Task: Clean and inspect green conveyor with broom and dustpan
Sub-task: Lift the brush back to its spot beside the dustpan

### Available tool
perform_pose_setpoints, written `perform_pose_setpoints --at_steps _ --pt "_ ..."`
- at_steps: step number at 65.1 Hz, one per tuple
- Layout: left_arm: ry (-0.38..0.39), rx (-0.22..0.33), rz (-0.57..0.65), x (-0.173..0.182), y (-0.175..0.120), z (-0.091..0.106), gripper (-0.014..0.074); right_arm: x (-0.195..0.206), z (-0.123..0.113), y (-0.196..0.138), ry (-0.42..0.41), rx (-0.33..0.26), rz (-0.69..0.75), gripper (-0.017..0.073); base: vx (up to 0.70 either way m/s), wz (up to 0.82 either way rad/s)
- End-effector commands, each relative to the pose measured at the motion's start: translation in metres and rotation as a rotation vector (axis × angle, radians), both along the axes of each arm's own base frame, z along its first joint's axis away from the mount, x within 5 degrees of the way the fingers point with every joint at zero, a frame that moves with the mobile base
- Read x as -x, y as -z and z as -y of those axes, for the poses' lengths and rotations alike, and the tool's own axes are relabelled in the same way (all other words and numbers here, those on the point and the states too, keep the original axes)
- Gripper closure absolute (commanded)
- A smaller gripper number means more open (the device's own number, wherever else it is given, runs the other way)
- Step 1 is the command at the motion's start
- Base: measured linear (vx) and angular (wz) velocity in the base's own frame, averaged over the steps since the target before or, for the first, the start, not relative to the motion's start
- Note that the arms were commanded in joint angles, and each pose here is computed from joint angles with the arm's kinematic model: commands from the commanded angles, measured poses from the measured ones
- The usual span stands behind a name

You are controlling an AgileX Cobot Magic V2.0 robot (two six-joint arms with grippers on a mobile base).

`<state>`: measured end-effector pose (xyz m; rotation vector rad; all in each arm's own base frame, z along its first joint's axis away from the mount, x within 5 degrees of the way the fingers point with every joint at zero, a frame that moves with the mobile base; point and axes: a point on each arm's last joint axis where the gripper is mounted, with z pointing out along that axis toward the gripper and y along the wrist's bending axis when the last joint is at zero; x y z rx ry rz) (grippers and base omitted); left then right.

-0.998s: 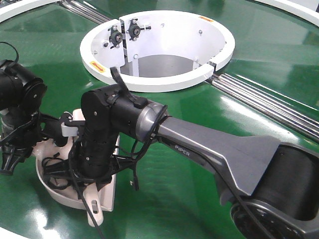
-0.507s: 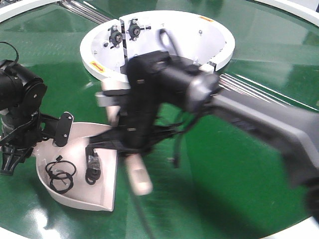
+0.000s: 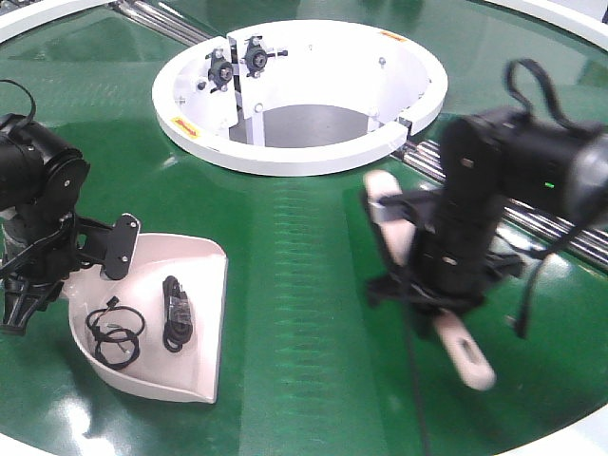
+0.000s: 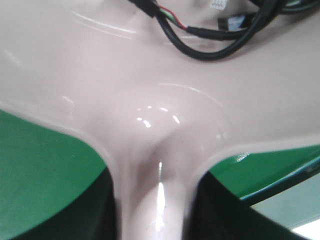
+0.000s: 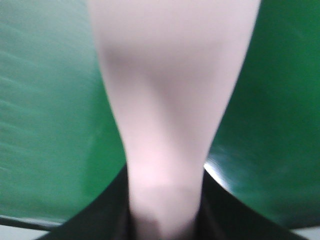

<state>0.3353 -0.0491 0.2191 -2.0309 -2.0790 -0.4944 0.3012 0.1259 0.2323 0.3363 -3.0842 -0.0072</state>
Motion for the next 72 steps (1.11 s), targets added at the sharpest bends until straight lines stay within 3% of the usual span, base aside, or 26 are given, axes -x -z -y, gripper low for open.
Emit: perform_pose_setpoints --at_steps 1,14,28,72 --pt "0.007 0.012 0.062 0.000 -0.020 0.002 0.0600 0.006 0.024 -0.004 0.002 -0.012 -0.003 0.0551 0.00 0.00" --pt "0.007 0.012 0.062 0.000 -0.020 0.002 0.0600 0.014 0.047 0.020 0.018 0.002 -0.059 0.0551 0.00 0.00" --pt "0.007 0.012 0.062 0.000 -0.020 0.002 0.0600 0.013 0.048 0.023 -0.026 0.012 -0.042 0.0551 0.00 0.00" --pt "0.007 0.012 0.062 0.000 -0.020 0.002 0.0600 0.014 0.049 0.023 -0.024 0.013 -0.047 0.0551 0.00 0.00"
